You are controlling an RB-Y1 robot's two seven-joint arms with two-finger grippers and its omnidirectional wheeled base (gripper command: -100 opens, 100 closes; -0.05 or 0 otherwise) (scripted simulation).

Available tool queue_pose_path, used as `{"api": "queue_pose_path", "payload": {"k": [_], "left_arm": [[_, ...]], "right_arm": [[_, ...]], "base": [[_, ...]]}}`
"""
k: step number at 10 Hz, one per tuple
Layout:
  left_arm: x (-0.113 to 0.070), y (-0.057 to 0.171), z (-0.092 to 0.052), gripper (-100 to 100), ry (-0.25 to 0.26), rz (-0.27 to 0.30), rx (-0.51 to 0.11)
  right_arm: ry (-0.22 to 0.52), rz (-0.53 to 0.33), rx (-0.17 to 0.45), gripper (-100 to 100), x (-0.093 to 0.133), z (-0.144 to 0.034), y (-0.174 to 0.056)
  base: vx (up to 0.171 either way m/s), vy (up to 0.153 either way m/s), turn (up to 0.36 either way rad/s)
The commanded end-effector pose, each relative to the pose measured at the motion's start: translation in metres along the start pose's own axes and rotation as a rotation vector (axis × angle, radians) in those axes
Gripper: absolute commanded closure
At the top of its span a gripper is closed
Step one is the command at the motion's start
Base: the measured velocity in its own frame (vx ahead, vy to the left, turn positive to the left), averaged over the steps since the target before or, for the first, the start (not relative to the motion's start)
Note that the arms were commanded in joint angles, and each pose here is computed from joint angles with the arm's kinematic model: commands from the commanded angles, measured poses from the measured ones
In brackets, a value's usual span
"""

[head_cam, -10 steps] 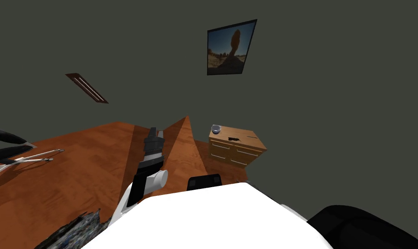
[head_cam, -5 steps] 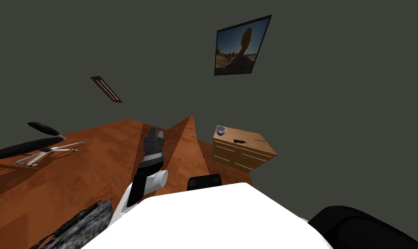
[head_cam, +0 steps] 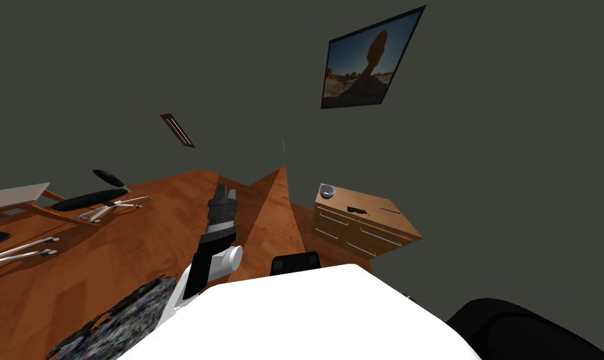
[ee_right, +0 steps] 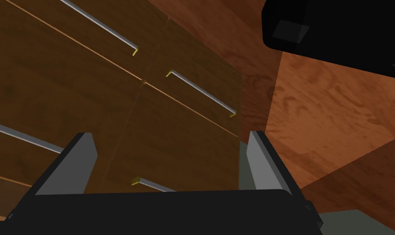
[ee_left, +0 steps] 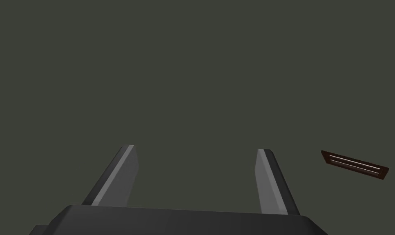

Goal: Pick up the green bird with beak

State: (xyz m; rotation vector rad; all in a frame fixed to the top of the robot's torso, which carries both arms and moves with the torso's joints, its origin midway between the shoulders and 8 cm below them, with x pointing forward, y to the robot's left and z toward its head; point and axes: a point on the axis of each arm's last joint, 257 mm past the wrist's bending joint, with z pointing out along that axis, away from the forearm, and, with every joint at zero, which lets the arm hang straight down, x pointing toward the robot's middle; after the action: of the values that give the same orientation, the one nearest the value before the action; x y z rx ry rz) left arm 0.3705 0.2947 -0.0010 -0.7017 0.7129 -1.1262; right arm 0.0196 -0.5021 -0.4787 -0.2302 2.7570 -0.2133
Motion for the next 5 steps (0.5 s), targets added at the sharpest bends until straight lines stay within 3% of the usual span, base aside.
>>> {"api": "queue_pose_path", "payload": {"k": [1,2,3,4,5], "left_arm": [[0.000,0.000,0.000,0,0.000,0.000,0.000],[0.000,0.000,0.000,0,0.000,0.000,0.000],[0.000,0.000,0.000,0,0.000,0.000,0.000],[0.000,0.000,0.000,0,0.000,0.000,0.000],[0.000,0.000,0.000,0,0.000,0.000,0.000]], "right_arm": [[0.056,-0.077,0.047,-100,0.025,-0.007,-0.028],[0.059,-0.077,0.049,-100,0.026,-0.008,-0.030],[0.105,-0.141,0.087,-100,0.044,-0.017,-0.054],[0.105,-0.141,0.087,-100,0.044,-0.017,-0.054],[0.146,-0.202,0.122,-100,0.058,-0.027,-0.076]], "base": [[0.095,0.059,0.198],[0.082,0.037,0.100],[0.086,0.039,0.197],[0.079,0.015,0.110],[0.102,0.015,0.189]]}}
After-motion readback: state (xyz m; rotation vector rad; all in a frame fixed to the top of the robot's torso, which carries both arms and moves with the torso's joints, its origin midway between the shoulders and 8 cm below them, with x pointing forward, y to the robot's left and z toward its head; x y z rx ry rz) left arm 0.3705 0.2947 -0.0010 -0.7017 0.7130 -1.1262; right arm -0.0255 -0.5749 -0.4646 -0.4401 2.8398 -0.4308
